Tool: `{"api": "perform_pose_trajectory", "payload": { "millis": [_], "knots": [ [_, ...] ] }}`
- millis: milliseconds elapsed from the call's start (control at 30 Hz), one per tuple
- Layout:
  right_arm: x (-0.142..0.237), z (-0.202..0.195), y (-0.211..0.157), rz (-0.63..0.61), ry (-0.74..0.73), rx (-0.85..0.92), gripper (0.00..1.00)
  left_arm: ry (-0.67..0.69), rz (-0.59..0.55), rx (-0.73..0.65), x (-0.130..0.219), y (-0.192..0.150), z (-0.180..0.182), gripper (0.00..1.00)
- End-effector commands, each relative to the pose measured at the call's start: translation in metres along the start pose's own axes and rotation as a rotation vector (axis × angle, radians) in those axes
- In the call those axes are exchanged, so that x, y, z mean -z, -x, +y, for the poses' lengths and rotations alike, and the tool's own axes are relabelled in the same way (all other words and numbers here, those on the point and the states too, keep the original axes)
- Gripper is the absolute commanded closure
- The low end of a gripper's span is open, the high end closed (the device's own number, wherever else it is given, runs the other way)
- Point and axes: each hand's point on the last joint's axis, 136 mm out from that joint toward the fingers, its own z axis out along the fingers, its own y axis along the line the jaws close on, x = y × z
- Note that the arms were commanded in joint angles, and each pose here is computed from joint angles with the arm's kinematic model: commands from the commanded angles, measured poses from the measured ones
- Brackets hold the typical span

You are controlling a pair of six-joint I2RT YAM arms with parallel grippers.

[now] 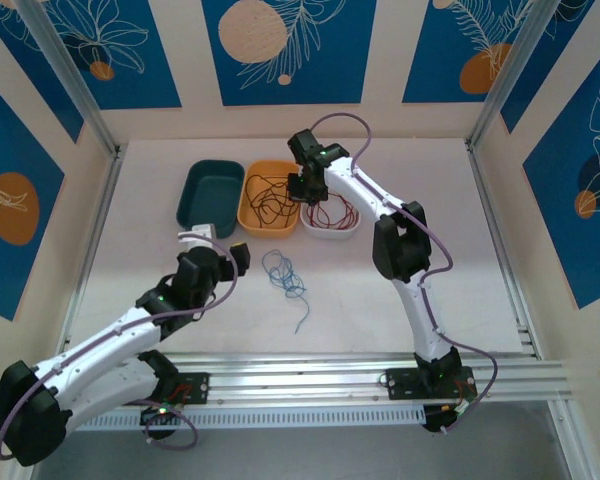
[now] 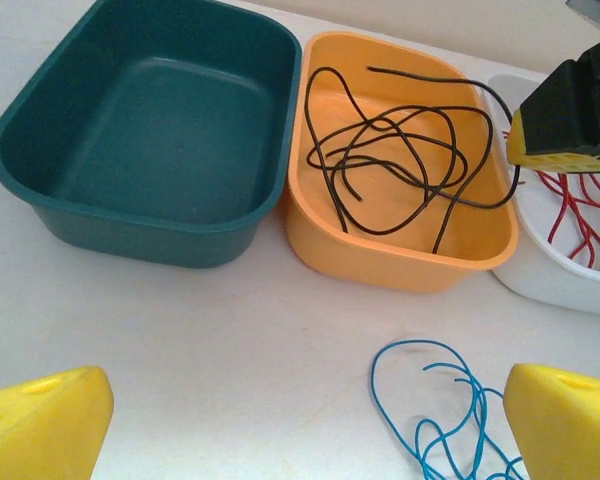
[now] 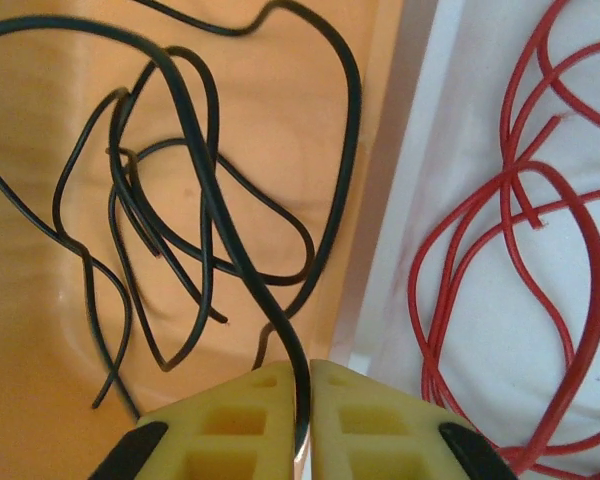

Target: Untangle the cables

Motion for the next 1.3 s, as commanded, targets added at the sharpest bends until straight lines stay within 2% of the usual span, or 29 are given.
{"api": "perform_pose_trajectory", "payload": {
  "millis": [0,100,333,633,767,900,1067,1133,1267],
  "knots": [
    [0.009,0.008,-0.002,0.015,0.024,0.034,0.76,-0.028,-0.003,0.028,0.0,0.011,-0.008,0.0],
    [0.018,0.013,0.001,0.001,0.033,0.05,0.68,-0.035,0.012,0.026,-0.002,0.009,-0.011,0.0],
    [0.044,0.016,0.007,-0.04,0.045,0.063,0.66,-0.075,0.069,0.004,-0.01,0.001,-0.023,0.0],
    [0.099,0.004,-0.004,-0.14,0.053,0.043,0.5,-0.172,0.24,-0.04,-0.034,-0.027,-0.054,0.0],
    [0.116,-0.014,-0.028,-0.158,0.057,-0.003,0.41,-0.297,0.333,-0.065,-0.044,-0.044,-0.084,0.1],
    [0.127,-0.029,-0.06,-0.171,0.08,-0.042,0.39,-0.422,0.425,-0.093,-0.048,-0.06,-0.111,0.18],
    [0.136,-0.056,-0.105,-0.169,0.082,-0.096,0.38,-0.578,0.529,-0.269,-0.041,-0.078,-0.138,0.28],
    [0.139,-0.064,-0.121,-0.162,0.082,-0.114,0.37,-0.615,0.565,-0.385,-0.035,-0.085,-0.138,0.34],
    [0.14,-0.076,-0.145,-0.149,0.086,-0.15,0.36,-0.638,0.651,-0.587,-0.03,-0.099,-0.128,0.36]
  ]
}}
